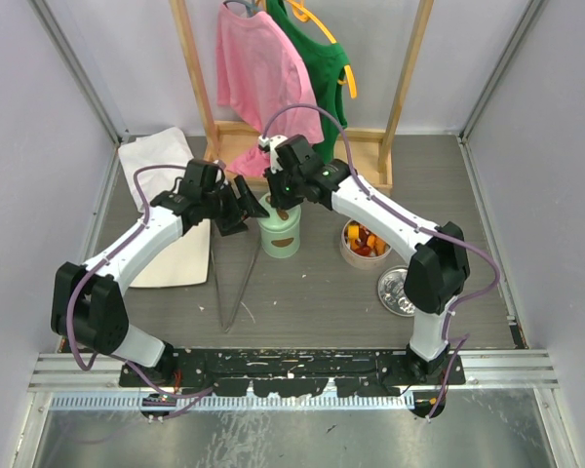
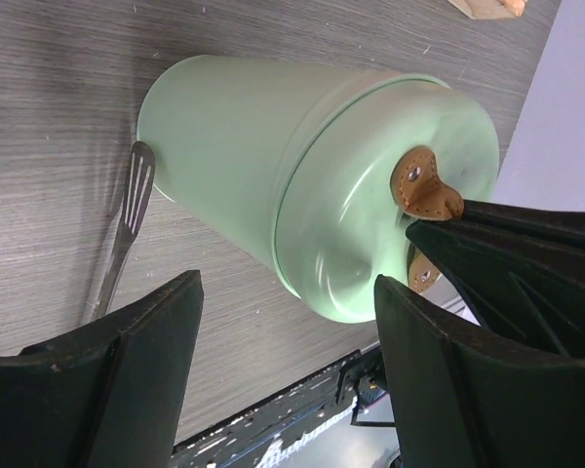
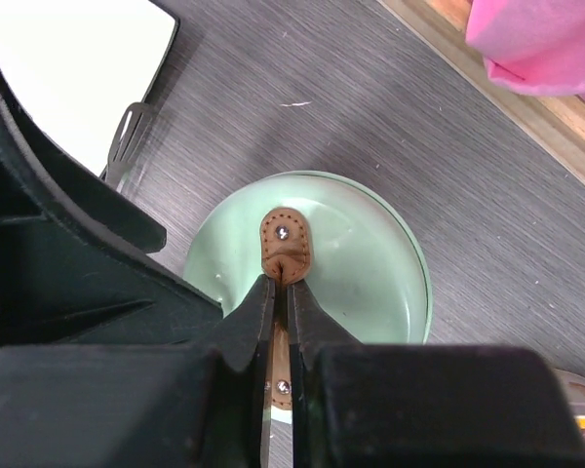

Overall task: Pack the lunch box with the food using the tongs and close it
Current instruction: Screw the box lid onto the packing box.

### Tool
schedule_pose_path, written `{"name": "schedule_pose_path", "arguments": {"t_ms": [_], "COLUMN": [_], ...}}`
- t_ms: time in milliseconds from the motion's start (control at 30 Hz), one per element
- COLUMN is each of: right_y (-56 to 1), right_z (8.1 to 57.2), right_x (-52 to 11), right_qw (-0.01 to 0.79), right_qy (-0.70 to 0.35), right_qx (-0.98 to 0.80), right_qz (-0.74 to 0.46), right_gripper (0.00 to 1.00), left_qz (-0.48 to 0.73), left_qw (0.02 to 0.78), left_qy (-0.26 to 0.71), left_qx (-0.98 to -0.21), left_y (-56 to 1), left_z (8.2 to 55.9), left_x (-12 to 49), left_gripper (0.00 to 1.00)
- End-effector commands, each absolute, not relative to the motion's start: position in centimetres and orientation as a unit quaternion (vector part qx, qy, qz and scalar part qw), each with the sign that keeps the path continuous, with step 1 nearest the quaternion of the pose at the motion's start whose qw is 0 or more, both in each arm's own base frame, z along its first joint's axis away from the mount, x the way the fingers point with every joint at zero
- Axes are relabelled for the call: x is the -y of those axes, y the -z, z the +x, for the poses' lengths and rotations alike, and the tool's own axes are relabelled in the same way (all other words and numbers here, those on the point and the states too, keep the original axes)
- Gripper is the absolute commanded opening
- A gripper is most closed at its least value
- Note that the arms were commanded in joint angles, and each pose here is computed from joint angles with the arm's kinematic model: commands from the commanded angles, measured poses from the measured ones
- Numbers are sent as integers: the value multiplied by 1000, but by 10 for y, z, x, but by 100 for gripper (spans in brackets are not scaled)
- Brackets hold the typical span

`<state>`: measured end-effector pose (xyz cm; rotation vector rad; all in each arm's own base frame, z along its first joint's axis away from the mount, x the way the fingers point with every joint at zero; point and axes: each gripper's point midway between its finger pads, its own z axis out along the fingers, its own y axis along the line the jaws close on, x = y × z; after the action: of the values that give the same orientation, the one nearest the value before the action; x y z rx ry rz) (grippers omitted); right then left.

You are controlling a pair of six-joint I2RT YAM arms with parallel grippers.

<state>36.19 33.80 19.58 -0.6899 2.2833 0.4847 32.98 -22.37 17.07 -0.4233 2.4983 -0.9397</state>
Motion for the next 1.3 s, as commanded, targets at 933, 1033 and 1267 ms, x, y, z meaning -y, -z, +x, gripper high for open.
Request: {"name": "schedule_pose_path", "arguments": {"t_ms": [933,1033,1267], "right_y": [-260,-256,-239], "right_z": [335,338,352], "right_x": [-274,-266,-267], "right_qw": [460,445,400], "right_qy": [-324,-391,-439], "right_qx": [-827,-803,-798], "right_qz": [15,66,101], "right_gripper": [63,63,63], "left_qz": [-120,-108,-72], "left_qw": [267,270,254], "left_qy": [344,351,359], "left_qx": [-892,-890,-895], "left_y": [-203,-206,-204], "left_z": [366,373,384], "left_x": [226,227,235], "left_gripper": [72,71,67]}}
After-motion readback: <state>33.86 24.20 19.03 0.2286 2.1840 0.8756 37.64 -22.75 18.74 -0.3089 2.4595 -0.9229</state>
